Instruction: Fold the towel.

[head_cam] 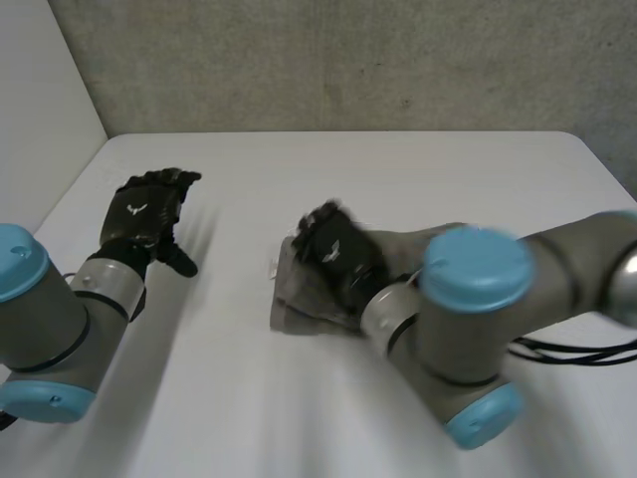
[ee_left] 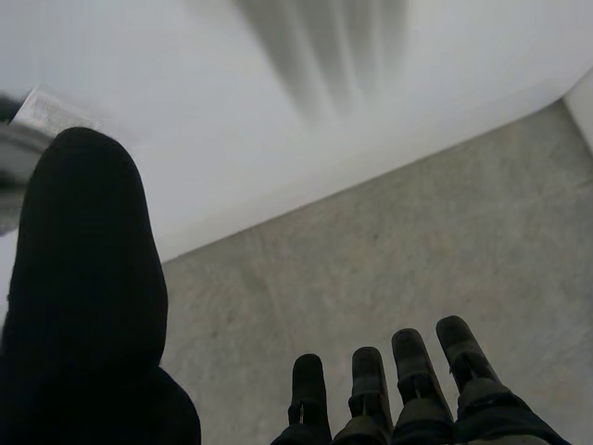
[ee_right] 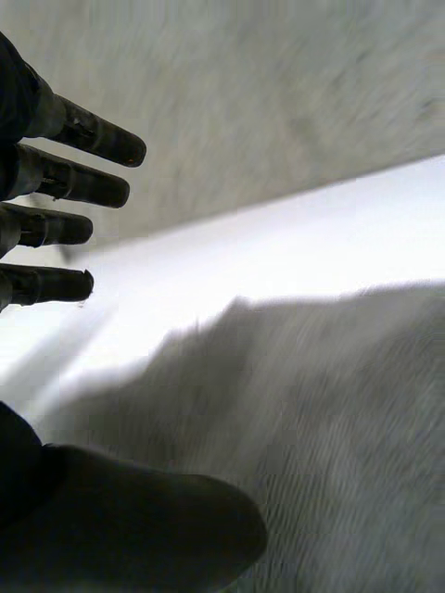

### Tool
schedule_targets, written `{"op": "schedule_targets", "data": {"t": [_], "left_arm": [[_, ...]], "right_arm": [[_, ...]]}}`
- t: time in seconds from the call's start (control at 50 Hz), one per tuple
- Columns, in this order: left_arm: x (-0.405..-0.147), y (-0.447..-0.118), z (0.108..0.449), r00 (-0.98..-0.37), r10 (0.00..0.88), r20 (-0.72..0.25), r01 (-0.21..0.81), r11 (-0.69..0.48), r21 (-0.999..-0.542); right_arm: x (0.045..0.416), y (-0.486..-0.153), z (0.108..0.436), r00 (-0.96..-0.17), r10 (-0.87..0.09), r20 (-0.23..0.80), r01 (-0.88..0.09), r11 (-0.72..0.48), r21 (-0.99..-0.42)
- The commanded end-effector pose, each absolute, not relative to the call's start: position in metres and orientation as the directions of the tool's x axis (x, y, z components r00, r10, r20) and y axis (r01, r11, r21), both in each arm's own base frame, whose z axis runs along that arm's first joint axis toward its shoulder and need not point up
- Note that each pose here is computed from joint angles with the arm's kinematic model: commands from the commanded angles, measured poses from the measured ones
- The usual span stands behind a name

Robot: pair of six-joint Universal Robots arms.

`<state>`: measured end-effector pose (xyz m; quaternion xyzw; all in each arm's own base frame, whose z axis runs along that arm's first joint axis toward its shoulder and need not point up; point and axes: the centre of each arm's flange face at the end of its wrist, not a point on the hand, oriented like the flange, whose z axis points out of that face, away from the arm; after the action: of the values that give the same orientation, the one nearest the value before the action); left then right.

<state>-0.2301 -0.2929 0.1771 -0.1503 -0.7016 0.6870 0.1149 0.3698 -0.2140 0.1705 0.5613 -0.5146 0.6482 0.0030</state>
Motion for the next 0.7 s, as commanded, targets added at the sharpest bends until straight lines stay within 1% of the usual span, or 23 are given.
{"op": "schedule_targets", "data": {"t": [0.02, 0.04, 0.06, 0.08, 0.1, 0.12, 0.14, 0.16, 0.18, 0.22, 0.24, 0.28, 0.36, 0.38, 0.46, 0.52, 0.56, 0.58, 0.62, 0.64, 0.66, 0.68, 0.7], "left_arm": [[-0.264, -0.282, 0.199, -0.89, 0.453, -0.046, 0.019, -0.063, -0.998], [-0.273, -0.279, 0.204, -0.88, 0.472, -0.047, 0.01, -0.08, -0.997], [-0.281, -0.276, 0.207, -0.869, 0.492, -0.048, 0.003, -0.091, -0.996], [-0.281, -0.276, 0.207, -0.869, 0.492, -0.048, 0.003, -0.091, -0.996], [-0.289, -0.274, 0.206, -0.859, 0.51, -0.049, 0.002, -0.092, -0.996], [-0.298, -0.271, 0.202, -0.846, 0.532, -0.048, 0.005, -0.083, -0.997], [-0.298, -0.271, 0.202, -0.846, 0.532, -0.048, 0.005, -0.083, -0.997], [-0.308, -0.267, 0.197, -0.831, 0.554, -0.048, 0.006, -0.077, -0.997], [-0.308, -0.267, 0.197, -0.831, 0.554, -0.048, 0.006, -0.077, -0.997], [-0.326, -0.258, 0.185, -0.8, 0.598, -0.047, 0.017, -0.057, -0.998], [-0.326, -0.258, 0.184, -0.8, 0.599, -0.047, 0.017, -0.057, -0.998], [-0.336, -0.252, 0.167, -0.781, 0.623, -0.049, 0.04, -0.028, -0.999], [-0.34, -0.248, 0.154, -0.772, 0.634, -0.049, 0.061, -0.003, -0.998], [-0.34, -0.247, 0.149, -0.772, 0.634, -0.048, 0.068, 0.007, -0.998], [-0.339, -0.248, 0.148, -0.78, 0.624, -0.048, 0.072, 0.013, -0.997], [-0.335, -0.249, 0.15, -0.794, 0.606, -0.048, 0.069, 0.011, -0.998], [-0.334, -0.25, 0.151, -0.801, 0.597, -0.047, 0.067, 0.011, -0.998], [-0.333, -0.25, 0.154, -0.805, 0.592, -0.048, 0.065, 0.008, -0.998], [-0.331, -0.251, 0.16, -0.81, 0.585, -0.047, 0.055, -0.004, -0.998], [-0.328, -0.253, 0.167, -0.817, 0.575, -0.046, 0.045, -0.016, -0.999], [-0.324, -0.254, 0.174, -0.824, 0.565, -0.043, 0.035, -0.025, -0.999], [-0.324, -0.254, 0.174, -0.824, 0.565, -0.043, 0.035, -0.026, -0.999], [-0.32, -0.256, 0.181, -0.83, 0.556, -0.043, 0.027, -0.038, -0.999]], "right_arm": [[0.309, -0.247, 0.209, -0.66, -0.572, 0.487, -0.445, -0.225, -0.867], [0.308, -0.247, 0.209, -0.661, -0.572, 0.486, -0.444, -0.224, -0.867], [0.3, -0.246, 0.21, -0.687, -0.573, 0.447, -0.421, -0.188, -0.887], [0.291, -0.247, 0.206, -0.701, -0.58, 0.416, -0.411, -0.148, -0.9], [0.291, -0.247, 0.206, -0.701, -0.58, 0.415, -0.411, -0.148, -0.9], [0.282, -0.249, 0.197, -0.706, -0.582, 0.403, -0.422, -0.112, -0.9], [0.282, -0.249, 0.197, -0.706, -0.582, 0.403, -0.422, -0.111, -0.9], [0.27, -0.252, 0.188, -0.713, -0.578, 0.397, -0.438, -0.074, -0.896], [0.26, -0.255, 0.18, -0.718, -0.576, 0.391, -0.452, -0.041, -0.891], [0.252, -0.256, 0.173, -0.724, -0.576, 0.38, -0.458, -0.01, -0.889], [0.245, -0.257, 0.167, -0.731, -0.572, 0.371, -0.462, 0.016, -0.887], [0.24, -0.258, 0.162, -0.736, -0.571, 0.363, -0.464, 0.035, -0.885], [0.231, -0.261, 0.15, -0.745, -0.569, 0.348, -0.471, 0.079, -0.878], [0.228, -0.263, 0.141, -0.749, -0.571, 0.337, -0.477, 0.11, -0.872], [0.223, -0.27, 0.121, -0.753, -0.569, 0.331, -0.499, 0.165, -0.851], [0.222, -0.274, 0.121, -0.752, -0.562, 0.344, -0.508, 0.161, -0.846], [0.217, -0.282, 0.125, -0.755, -0.528, 0.389, -0.528, 0.139, -0.838], [0.217, -0.282, 0.125, -0.755, -0.528, 0.389, -0.528, 0.139, -0.838], [0.216, -0.289, 0.134, -0.749, -0.485, 0.451, -0.556, 0.092, -0.826], [0.216, -0.289, 0.134, -0.749, -0.485, 0.451, -0.557, 0.091, -0.826], [0.217, -0.295, 0.141, -0.736, -0.462, 0.495, -0.578, 0.048, -0.815], [0.217, -0.295, 0.141, -0.736, -0.461, 0.496, -0.578, 0.048, -0.814], [0.221, -0.296, 0.148, -0.708, -0.451, 0.543, -0.607, -0.004, -0.795]]}}
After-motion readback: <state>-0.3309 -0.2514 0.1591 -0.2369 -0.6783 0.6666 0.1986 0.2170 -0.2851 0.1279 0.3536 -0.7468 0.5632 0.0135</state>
